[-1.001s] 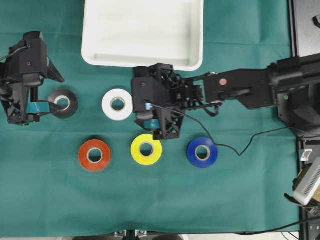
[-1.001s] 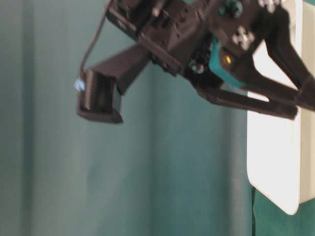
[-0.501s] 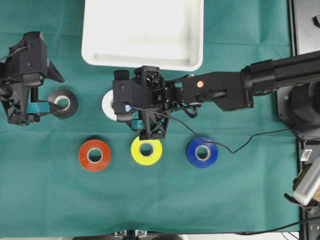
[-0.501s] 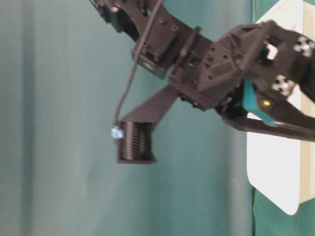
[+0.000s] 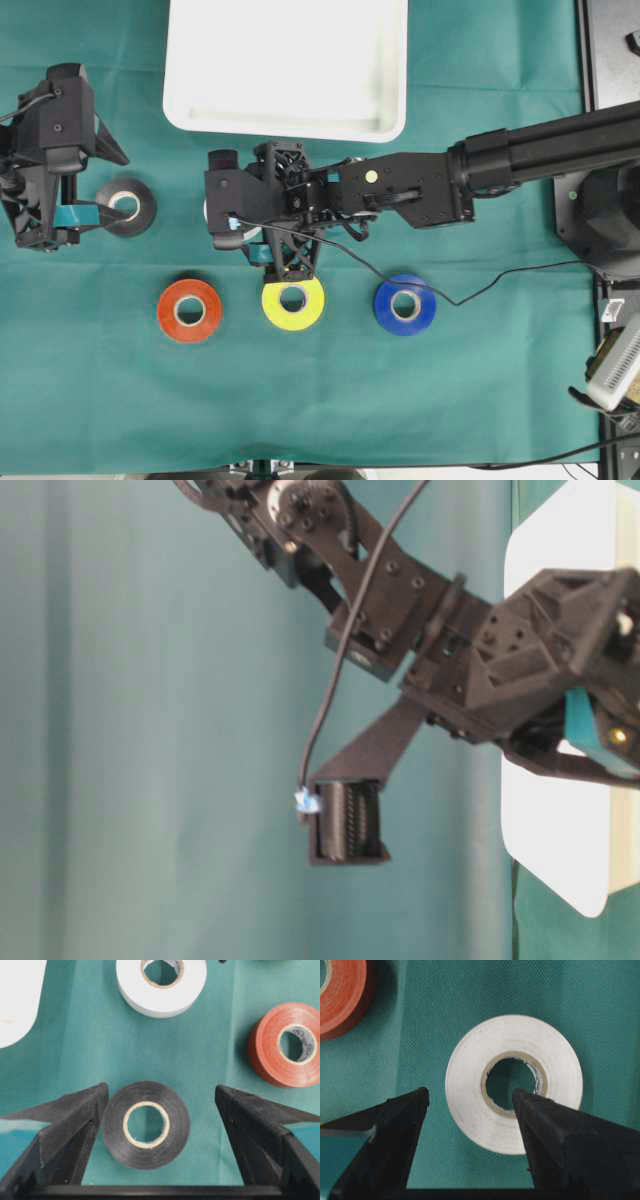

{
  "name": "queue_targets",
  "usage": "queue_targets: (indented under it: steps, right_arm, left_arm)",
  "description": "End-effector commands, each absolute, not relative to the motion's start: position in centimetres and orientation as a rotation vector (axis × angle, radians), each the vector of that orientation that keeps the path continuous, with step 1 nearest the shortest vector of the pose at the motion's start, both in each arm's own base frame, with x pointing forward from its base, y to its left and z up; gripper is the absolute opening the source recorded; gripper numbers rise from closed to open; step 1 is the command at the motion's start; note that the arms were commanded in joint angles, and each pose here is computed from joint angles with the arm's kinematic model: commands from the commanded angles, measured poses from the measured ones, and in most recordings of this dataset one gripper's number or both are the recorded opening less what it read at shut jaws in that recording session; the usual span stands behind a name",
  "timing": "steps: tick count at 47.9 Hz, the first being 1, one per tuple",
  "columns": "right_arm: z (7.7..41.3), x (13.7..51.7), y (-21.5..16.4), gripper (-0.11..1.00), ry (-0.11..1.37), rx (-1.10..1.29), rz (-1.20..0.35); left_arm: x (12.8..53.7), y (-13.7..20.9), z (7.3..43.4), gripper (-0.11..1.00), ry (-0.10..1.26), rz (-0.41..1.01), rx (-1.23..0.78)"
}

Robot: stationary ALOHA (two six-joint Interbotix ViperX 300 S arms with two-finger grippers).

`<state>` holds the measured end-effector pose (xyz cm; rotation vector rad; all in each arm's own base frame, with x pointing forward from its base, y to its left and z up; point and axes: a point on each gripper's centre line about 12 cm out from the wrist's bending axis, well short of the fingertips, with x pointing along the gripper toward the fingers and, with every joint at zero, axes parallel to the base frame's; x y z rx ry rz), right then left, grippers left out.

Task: Put the tape alternately from left to right into the white case.
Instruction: 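Lower the right gripper into the white roll's hole and grasp it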

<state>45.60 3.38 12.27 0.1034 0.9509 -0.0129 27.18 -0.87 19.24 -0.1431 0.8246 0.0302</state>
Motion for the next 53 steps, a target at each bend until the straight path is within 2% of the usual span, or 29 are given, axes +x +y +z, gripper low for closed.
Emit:
queue_targets:
  steps: [1, 13, 26, 40, 43, 49, 53]
  right_arm:
    - [14.0, 46.6, 3.4, 0.77, 0.897, 0.108, -0.01]
    - [13.0, 47.0, 3.0, 0.76, 0.914, 0.114, -0.021]
    - [13.0, 47.1, 2.9, 0.58, 0.908, 0.115, -0.022]
    - [12.8, 47.1, 2.9, 0.53, 0.906, 0.115, -0.022]
    - [12.8, 47.2, 2.9, 0.47, 0.903, 0.115, -0.021]
    - [12.8, 47.2, 2.9, 0.27, 0.903, 0.114, -0.02]
    - [12.9, 47.2, 2.9, 0.26, 0.901, 0.111, -0.019]
  left_arm:
    - [27.5, -1.0, 20.1, 0.7, 0.797, 0.024, -0.14]
    - [27.5, -1.0, 19.9, 0.7, 0.802, 0.025, -0.14]
    - [27.5, -1.0, 20.0, 0.7, 0.8, 0.025, -0.14]
    - [27.5, -1.0, 20.0, 0.7, 0.8, 0.025, -0.14]
    - [27.5, -1.0, 20.0, 0.7, 0.8, 0.025, -0.141]
    - [27.5, -1.0, 20.0, 0.7, 0.8, 0.025, -0.141]
    - [27.5, -1.0, 20.0, 0.7, 0.8, 0.025, -0.14]
